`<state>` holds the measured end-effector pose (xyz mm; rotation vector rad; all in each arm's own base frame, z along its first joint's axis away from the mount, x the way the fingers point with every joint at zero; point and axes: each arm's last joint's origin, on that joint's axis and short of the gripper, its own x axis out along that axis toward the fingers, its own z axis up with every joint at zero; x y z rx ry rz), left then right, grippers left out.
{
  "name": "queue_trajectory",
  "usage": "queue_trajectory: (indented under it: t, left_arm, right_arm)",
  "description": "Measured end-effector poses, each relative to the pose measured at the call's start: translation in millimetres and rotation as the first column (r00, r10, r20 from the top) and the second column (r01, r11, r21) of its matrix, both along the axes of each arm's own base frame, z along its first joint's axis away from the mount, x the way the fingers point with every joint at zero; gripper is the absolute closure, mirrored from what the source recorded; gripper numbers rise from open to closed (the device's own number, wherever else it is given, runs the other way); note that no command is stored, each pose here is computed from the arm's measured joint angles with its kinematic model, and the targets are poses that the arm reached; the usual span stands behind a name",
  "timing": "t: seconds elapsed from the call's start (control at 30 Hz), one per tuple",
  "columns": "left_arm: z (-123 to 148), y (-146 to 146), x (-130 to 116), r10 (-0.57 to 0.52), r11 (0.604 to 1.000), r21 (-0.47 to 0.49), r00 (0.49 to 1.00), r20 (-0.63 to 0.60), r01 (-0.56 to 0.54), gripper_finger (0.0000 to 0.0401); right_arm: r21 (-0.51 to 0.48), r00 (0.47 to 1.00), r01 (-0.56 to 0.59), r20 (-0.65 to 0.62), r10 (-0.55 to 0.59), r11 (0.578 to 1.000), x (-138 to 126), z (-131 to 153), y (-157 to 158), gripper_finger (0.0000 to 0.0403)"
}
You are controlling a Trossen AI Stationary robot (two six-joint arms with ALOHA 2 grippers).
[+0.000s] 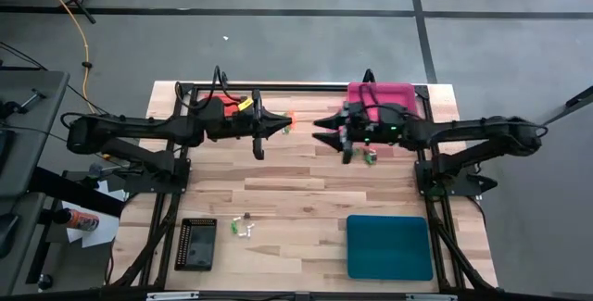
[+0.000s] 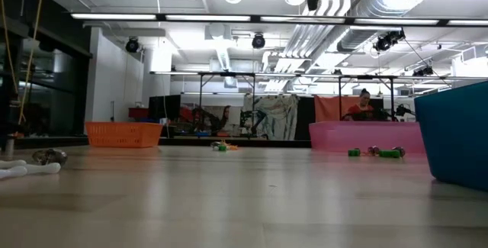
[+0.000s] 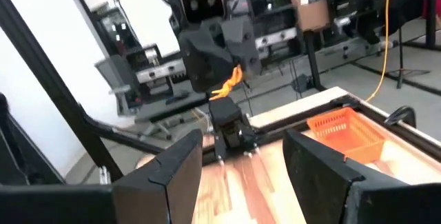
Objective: Sort Halloween decoration
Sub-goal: Put the orange spider toy into the pink bin
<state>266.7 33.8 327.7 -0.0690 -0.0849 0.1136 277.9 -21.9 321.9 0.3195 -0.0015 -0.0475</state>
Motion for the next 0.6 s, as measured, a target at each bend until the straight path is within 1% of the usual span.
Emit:
queue_trajectory:
  t: [0.13,0.27,0.33,0.5,0.6]
  left_arm:
    - [-5,-1,5,-0.004,1.000,0.006,1.000,-0.016,0.004,0.0401]
    - [-9,0,9,-0.004,1.000,0.021,0.999,-0.035,0.005,0.0401]
    - [-9,0,9,-0.004,1.000,0.023,0.999,-0.033,0.004,0.0401]
    - [-9,0,9,-0.002,0.999,0.038,0.999,-0.033,0.004,0.0401]
    - [-9,0,9,-0.002,0.999,0.049,0.999,-0.033,0.003,0.0401]
  right_arm:
    - [-0.008,1.000,0.000,-0.020,0.000,1.000,28,1,-2,0.0206]
    - [-0.003,0.999,0.012,-0.051,-0.013,1.000,46,5,-8,0.0206]
    - [0.002,0.997,0.020,-0.077,-0.019,1.000,49,6,-11,0.0206]
    - [0.002,0.998,-0.001,-0.064,0.001,1.000,52,13,-12,0.0208]
    - [0.018,0.997,-0.002,-0.076,0.003,1.000,52,12,-12,0.0224]
